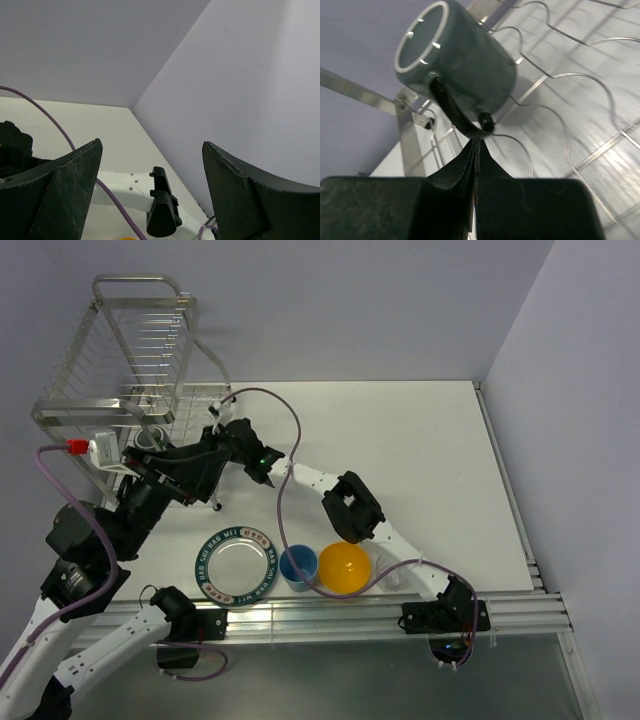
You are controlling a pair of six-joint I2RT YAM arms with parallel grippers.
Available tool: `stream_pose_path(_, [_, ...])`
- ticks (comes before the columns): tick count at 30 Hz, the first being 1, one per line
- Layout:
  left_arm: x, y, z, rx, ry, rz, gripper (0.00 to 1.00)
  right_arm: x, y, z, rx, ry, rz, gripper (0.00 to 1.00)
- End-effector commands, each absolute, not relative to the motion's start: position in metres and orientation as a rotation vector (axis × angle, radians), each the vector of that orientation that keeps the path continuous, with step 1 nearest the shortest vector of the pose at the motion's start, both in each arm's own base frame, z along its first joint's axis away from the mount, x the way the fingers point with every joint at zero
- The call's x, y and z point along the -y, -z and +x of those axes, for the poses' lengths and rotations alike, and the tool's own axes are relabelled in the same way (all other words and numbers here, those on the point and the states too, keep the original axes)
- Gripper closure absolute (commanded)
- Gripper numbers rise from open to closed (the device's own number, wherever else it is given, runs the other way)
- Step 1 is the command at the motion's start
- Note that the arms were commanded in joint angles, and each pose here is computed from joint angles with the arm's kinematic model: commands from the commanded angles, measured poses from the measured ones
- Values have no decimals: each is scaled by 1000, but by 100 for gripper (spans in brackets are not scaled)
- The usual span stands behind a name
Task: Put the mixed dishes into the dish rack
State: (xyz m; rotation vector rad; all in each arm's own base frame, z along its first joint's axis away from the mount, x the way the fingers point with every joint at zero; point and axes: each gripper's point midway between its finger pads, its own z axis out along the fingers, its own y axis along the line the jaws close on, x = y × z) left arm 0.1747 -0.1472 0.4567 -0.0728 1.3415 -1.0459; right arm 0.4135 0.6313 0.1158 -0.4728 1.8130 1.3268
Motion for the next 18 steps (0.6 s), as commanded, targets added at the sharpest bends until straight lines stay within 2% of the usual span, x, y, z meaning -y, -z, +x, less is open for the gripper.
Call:
stream_pose_path(1, [155, -453, 181, -1361, 1053, -68, 13, -606, -190, 442, -1670, -1317, -443, 100])
stream_pose_path(6, [163, -435, 191, -1443, 1028, -79, 13, -551, -240, 476, -1623, -1244, -407, 100])
stream_pose_path(7, [163, -433, 193, -1455, 1023, -80, 13, -543, -251, 477, -1607, -1228, -408, 96])
stream_pose_path(8, [165, -428, 193, -1481, 1019, -80, 14, -529, -269, 474, -1591, -1214, -405, 84])
stream_pose_path(11, [168, -431, 192, -1495, 1034, -79, 14, -501, -300, 465, -1570, -1180, -380, 67])
stream_pose_path(12, [169, -432, 191, -1497, 1046, -69, 14, -491, -306, 465, -1566, -1165, -358, 64])
stream_pose_path(13, [171, -433, 189, -1498, 1061, -69, 14, -481, -288, 461, -1617, -1141, -342, 62])
stream_pose_path(14, [171, -435, 187, -1499, 1073, -63, 15, -466, -321, 452, -1569, -1134, -320, 58])
stream_pose_path(16, [180, -432, 185, -1529, 1100, -31, 16, -436, -303, 453, -1661, -1018, -244, 54])
stream_pose_path(17, [183, -430, 184, -1547, 1105, -22, 16, -418, -329, 446, -1652, -980, -208, 52])
stream_pose_path(18, [189, -418, 188, -1608, 1094, -15, 17, -400, -301, 441, -1804, -878, -178, 51])
